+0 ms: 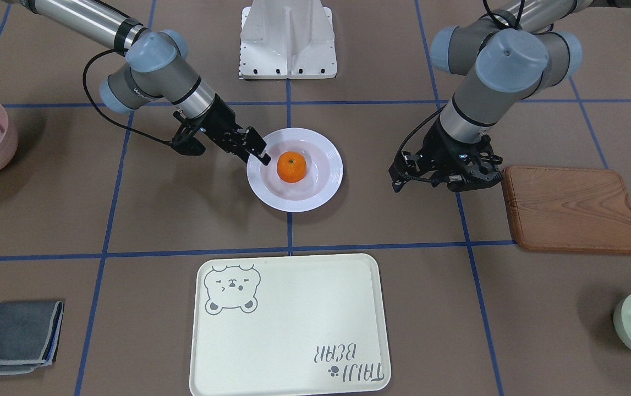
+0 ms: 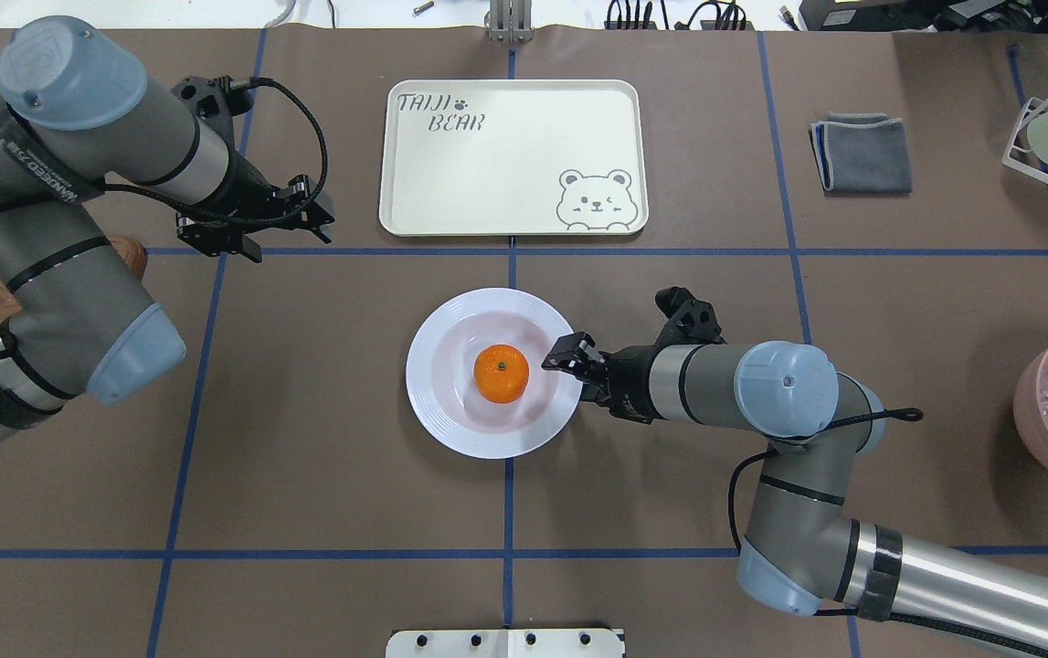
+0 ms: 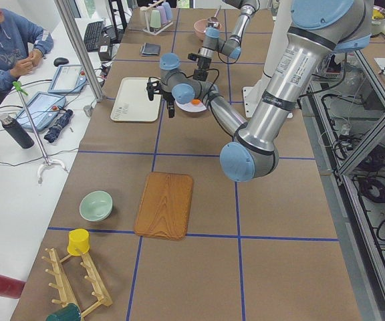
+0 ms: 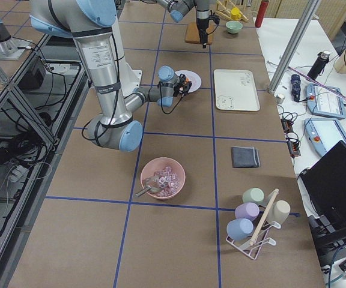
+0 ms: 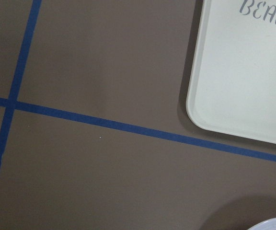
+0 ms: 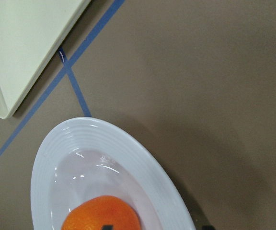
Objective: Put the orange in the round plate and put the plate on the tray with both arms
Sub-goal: 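Withdraw the left arm while the right gripper reaches and grips the plate rim, then lift the plate with the right gripper and carry it onto the bear tray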
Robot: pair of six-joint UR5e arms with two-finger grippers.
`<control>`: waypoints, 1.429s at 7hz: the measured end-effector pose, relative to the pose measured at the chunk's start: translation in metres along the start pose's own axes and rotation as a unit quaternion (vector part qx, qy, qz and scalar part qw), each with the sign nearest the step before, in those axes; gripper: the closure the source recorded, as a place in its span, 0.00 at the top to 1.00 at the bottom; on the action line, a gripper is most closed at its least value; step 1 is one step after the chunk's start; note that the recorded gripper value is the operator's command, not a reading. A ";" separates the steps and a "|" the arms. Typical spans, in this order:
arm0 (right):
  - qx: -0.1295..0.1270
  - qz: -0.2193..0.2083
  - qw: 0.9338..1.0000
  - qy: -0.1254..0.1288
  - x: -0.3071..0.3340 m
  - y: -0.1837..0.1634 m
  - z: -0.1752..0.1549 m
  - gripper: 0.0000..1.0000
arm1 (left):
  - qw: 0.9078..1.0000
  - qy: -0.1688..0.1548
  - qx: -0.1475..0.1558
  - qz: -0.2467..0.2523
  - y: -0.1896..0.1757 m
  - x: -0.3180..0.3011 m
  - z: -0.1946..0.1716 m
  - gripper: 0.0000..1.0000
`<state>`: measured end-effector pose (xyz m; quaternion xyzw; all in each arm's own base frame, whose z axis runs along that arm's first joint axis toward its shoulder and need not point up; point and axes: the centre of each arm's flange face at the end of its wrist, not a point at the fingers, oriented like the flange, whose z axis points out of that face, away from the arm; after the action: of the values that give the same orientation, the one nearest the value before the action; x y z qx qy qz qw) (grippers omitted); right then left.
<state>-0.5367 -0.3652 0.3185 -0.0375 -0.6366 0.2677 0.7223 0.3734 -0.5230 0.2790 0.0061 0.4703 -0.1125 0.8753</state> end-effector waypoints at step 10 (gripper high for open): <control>0.014 0.039 0.999 -0.034 -0.028 0.014 0.002 0.06 | 1.000 -0.002 0.000 -0.002 -0.001 -0.003 0.001 0.89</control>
<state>-0.5442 -0.3659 0.2882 -0.0430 -0.6552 0.3059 0.6894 0.3724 -0.5234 0.2821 0.0049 0.4685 -0.1141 0.8761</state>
